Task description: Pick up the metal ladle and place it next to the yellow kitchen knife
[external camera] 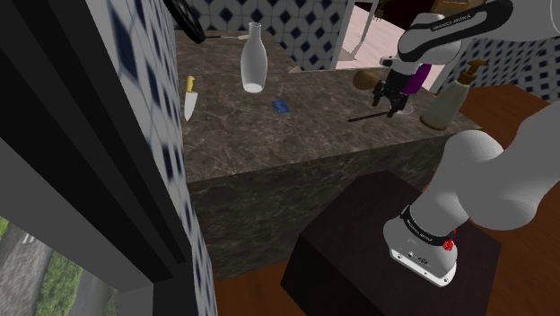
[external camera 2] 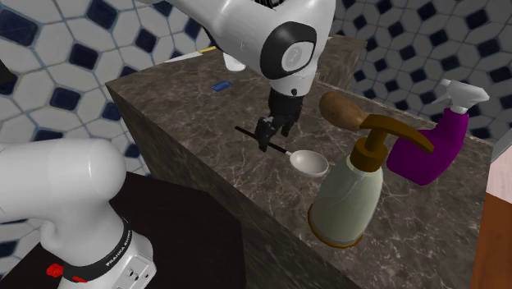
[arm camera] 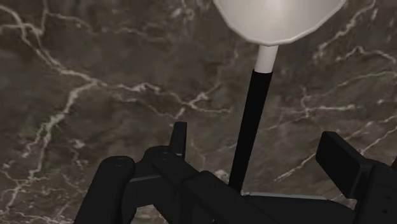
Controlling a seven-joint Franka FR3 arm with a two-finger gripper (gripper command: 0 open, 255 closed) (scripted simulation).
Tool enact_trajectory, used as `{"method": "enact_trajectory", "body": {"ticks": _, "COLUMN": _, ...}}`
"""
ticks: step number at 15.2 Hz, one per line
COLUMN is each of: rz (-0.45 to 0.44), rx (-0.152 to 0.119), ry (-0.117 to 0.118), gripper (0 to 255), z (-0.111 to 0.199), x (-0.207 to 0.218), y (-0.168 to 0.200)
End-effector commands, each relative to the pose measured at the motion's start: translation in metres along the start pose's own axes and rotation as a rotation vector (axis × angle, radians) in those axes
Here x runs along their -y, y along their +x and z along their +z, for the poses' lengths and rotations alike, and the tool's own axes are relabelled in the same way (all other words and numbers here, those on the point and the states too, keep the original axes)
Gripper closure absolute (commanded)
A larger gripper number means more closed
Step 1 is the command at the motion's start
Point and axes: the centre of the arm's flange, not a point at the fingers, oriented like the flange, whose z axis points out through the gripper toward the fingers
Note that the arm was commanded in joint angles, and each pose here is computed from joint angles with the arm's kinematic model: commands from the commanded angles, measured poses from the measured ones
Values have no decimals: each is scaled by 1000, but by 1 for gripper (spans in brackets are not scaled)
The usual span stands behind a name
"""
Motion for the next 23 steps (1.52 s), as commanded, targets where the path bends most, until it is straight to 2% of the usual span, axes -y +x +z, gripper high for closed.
{"method": "enact_trajectory", "body": {"ticks": 1, "rz": -1, "rx": 0, "ry": -1, "gripper": 0, "z": 9, "x": 0, "y": 0}}
{"method": "enact_trajectory", "body": {"ticks": 2, "rz": -1, "rx": 0, "ry": -1, "gripper": 0, "z": 18, "x": 0, "y": 0}}
{"method": "enact_trajectory", "body": {"ticks": 10, "rz": -1, "rx": 0, "ry": -1, "gripper": 0, "z": 18, "x": 0, "y": 0}}
{"method": "enact_trajectory", "body": {"ticks": 11, "rz": -1, "rx": 0, "ry": -1, "gripper": 255, "z": 18, "x": 0, "y": 0}}
{"method": "enact_trajectory", "body": {"ticks": 20, "rz": -1, "rx": 0, "ry": -1, "gripper": 255, "z": 18, "x": 0, "y": 0}}
{"method": "enact_trajectory", "body": {"ticks": 23, "rz": -1, "rx": 0, "ry": -1, "gripper": 255, "z": 2, "x": 1, "y": 2}}
